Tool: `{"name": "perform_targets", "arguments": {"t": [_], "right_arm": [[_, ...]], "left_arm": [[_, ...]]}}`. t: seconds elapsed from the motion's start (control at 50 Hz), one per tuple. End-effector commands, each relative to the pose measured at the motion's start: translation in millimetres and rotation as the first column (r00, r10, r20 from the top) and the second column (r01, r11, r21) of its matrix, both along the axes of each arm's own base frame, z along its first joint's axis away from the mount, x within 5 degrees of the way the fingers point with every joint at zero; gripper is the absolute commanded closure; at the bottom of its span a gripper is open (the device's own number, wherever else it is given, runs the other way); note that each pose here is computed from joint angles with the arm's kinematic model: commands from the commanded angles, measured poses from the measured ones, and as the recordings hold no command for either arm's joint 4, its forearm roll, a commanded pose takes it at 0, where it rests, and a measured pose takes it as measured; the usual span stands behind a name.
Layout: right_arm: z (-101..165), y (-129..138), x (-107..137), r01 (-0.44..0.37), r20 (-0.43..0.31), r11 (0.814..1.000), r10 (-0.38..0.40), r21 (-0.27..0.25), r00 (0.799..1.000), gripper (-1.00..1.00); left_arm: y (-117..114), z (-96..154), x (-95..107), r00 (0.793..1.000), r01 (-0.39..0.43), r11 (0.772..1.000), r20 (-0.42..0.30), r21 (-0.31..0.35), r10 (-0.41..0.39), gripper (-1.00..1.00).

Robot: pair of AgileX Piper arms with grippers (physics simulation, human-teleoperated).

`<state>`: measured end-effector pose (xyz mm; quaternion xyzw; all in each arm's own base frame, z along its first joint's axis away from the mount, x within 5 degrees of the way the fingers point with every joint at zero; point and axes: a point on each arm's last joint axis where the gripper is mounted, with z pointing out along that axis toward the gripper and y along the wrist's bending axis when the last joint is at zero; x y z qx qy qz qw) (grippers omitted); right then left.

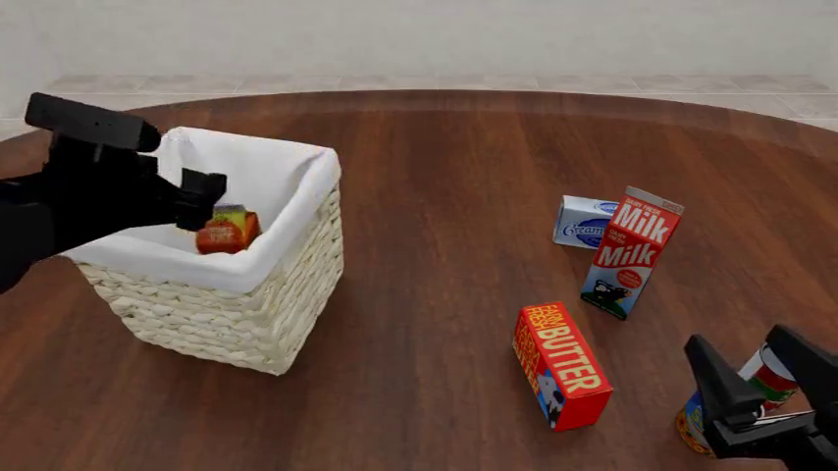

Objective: Pick up the orange juice, and put it in the basket.

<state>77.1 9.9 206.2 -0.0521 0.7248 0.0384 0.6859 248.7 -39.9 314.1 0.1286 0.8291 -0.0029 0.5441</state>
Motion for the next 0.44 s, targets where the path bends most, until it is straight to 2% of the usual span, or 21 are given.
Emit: {"name": "perform_targets", "arguments": {"t": [0.02, 0.18, 0.2, 0.22, 0.24, 0.26, 0.32, 0.44], "right_arm": [[0, 0, 0, -0.005, 0.000, 1.000, 0.005, 0.000, 1.000, -1.00], [0, 1, 0, -0.007, -0.001, 1.000, 0.007, -0.001, 1.000, -1.00], [0, 1, 0, -0.007, -0.001, 1.000, 0.007, 0.000, 1.000, -1.00], [0, 1, 0, -0.007, 0.000, 1.000, 0.007, -0.001, 1.000, -1.00], [0, 1, 0, -0.007, 0.001, 1.000, 0.007, 0.001, 1.000, -1.00], [0, 1, 0, -0.007, 0.000, 1.000, 0.007, 0.002, 1.000, -1.00], [0, 1, -1, -0.011, 0.000, 1.000, 0.011, 0.000, 1.000, -1.00], [0, 1, 0, -0.016, -0.001, 1.000, 0.016, 0.000, 1.000, -1.00]], "left_arm": [[4, 23, -39, 0.997, 0.022, 1.000, 0.076, 0.020, -0.024, -1.00], [5, 43, -66, 0.991, 0.039, 0.999, 0.127, -0.001, -0.038, -1.00], [6, 44, -70, 0.989, 0.040, 0.999, 0.139, 0.011, -0.041, -1.00], [11, 43, -72, 0.987, 0.031, 0.998, 0.158, 0.060, -0.040, -1.00], [10, 43, -74, 0.987, 0.035, 0.998, 0.156, 0.054, -0.043, -1.00], [7, 46, -81, 0.987, 0.049, 0.999, 0.155, 0.020, -0.052, -1.00], [8, 44, -93, 0.982, 0.064, 0.997, 0.176, 0.052, -0.073, -1.00], [9, 50, -122, 0.975, 0.090, 0.996, 0.204, 0.011, -0.091, -1.00]]}}
